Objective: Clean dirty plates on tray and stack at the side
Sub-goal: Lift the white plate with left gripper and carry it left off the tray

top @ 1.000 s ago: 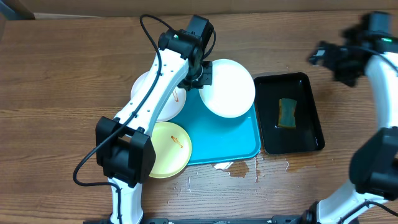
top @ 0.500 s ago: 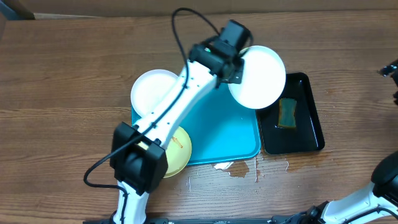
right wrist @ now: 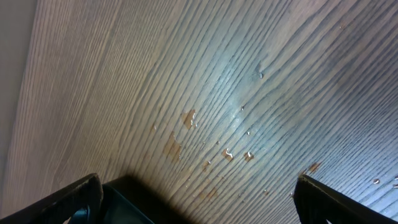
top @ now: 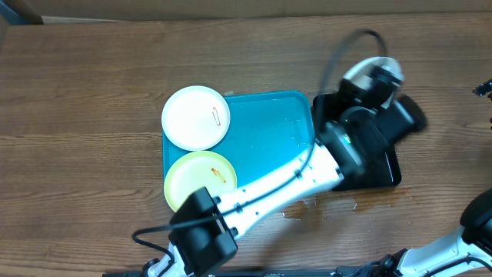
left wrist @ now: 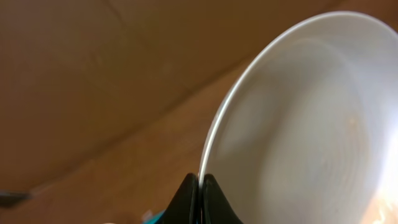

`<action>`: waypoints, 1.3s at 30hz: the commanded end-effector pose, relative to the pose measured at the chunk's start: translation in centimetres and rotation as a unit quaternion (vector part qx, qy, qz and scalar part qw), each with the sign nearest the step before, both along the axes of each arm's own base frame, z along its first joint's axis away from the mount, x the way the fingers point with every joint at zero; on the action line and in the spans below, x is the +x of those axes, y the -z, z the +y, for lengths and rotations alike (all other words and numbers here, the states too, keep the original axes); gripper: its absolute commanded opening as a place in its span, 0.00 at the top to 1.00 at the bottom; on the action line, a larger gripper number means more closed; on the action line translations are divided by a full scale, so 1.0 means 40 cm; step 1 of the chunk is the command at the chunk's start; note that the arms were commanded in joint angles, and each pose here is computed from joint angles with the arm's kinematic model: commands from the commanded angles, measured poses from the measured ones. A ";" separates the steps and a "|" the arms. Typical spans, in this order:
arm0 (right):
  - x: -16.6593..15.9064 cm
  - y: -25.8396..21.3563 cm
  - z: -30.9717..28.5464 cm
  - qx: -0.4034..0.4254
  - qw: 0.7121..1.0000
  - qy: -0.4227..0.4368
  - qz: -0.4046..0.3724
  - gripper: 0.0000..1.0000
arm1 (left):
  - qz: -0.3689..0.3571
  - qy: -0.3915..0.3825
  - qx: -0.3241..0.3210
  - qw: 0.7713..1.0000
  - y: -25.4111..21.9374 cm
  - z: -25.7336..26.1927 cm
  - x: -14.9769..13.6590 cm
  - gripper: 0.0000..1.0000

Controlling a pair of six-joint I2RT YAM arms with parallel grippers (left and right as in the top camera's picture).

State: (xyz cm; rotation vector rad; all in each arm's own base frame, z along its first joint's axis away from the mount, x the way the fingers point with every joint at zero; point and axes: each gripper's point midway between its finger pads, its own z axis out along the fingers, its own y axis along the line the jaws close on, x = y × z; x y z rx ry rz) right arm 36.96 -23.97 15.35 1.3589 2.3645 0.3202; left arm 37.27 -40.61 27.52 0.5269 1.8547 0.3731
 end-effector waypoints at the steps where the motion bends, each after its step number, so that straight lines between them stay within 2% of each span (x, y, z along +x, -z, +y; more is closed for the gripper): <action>1: 0.008 -0.020 -0.002 -0.005 1.000 0.000 -0.010 0.00 | -0.063 -0.046 0.087 0.993 -0.076 0.039 0.003 0.96; 13: 0.008 -0.021 -0.001 -0.005 1.000 0.000 -0.011 0.00 | -0.091 -0.046 0.083 0.991 -0.123 0.022 0.006 0.96; 17: 0.008 -0.021 -0.002 -0.005 1.000 0.000 -0.011 0.00 | -0.083 -0.055 0.044 0.994 -0.105 0.029 0.011 0.96; 22: 0.008 -0.020 -0.002 -0.005 1.000 0.000 -0.010 0.00 | 0.008 -0.005 0.008 1.000 0.001 0.022 0.034 0.96; 25: 0.008 -0.020 -0.002 -0.005 1.000 0.000 -0.010 0.00 | 0.089 0.006 -0.061 0.994 0.060 0.041 0.047 0.96; 28: 0.008 -0.021 -0.001 -0.005 1.000 0.000 -0.010 0.00 | 0.169 0.032 -0.147 0.974 0.074 0.060 0.071 0.96; 33: 0.008 -0.020 -0.002 -0.005 1.000 0.000 -0.010 0.00 | 0.297 0.099 -0.329 0.891 0.010 0.158 0.143 0.96; 36: 0.008 -0.021 -0.002 -0.005 1.000 0.000 -0.011 0.00 | 0.339 0.093 -0.409 0.842 -0.016 0.298 0.206 0.96; 39: 0.008 -0.021 -0.002 -0.005 1.000 0.000 -0.011 0.00 | 0.368 0.024 -0.472 0.801 0.008 0.510 0.268 0.96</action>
